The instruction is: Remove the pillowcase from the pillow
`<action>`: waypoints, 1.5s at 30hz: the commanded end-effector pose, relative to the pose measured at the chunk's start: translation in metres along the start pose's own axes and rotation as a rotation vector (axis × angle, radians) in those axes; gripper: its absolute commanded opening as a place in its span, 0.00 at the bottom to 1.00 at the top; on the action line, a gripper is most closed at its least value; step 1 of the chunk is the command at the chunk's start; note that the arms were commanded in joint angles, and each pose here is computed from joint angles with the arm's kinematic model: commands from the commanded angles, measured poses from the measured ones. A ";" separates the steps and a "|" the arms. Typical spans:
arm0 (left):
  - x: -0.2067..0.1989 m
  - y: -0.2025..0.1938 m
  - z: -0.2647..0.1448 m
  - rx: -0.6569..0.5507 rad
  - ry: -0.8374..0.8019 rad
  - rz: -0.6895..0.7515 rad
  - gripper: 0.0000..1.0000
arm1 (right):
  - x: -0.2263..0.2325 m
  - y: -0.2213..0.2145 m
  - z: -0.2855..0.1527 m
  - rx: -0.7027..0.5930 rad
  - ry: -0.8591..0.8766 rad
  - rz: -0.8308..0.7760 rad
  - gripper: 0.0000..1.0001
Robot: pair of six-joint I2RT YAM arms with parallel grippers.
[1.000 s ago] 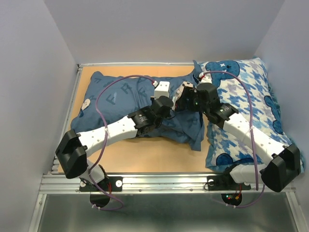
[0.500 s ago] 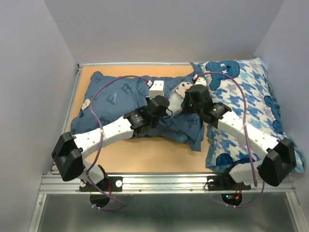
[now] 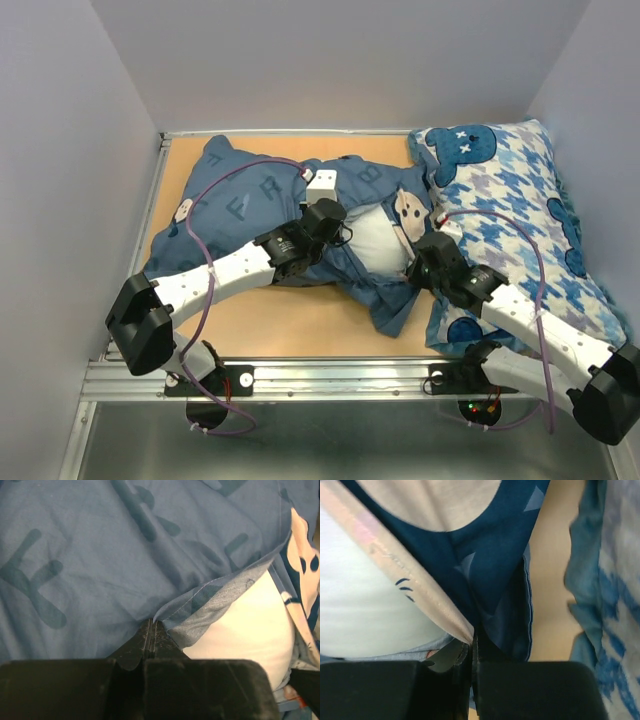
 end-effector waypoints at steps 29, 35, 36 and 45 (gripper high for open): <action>-0.072 0.067 -0.076 -0.112 -0.247 0.186 0.55 | 0.046 -0.019 0.021 0.000 0.750 0.195 0.01; -0.094 0.041 -0.062 -0.035 -0.254 0.178 0.67 | 0.045 -0.018 0.022 -0.010 0.734 0.220 0.00; -0.094 0.036 -0.058 -0.025 -0.226 0.164 0.67 | 0.044 -0.019 0.023 -0.010 0.729 0.224 0.01; -0.082 -0.009 -0.014 0.081 -0.121 0.165 0.75 | 0.033 -0.023 0.024 -0.011 0.668 0.235 0.01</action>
Point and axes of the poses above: each gripper's point midway between its finger pads, its own z axis out along the fingers, its own x axis along the line the jaws close on, y = z × x, the point moved 8 cm from there along -z, back along the fingers, and after that the axes turned 13 degrees about z, right-handed, at the moved point
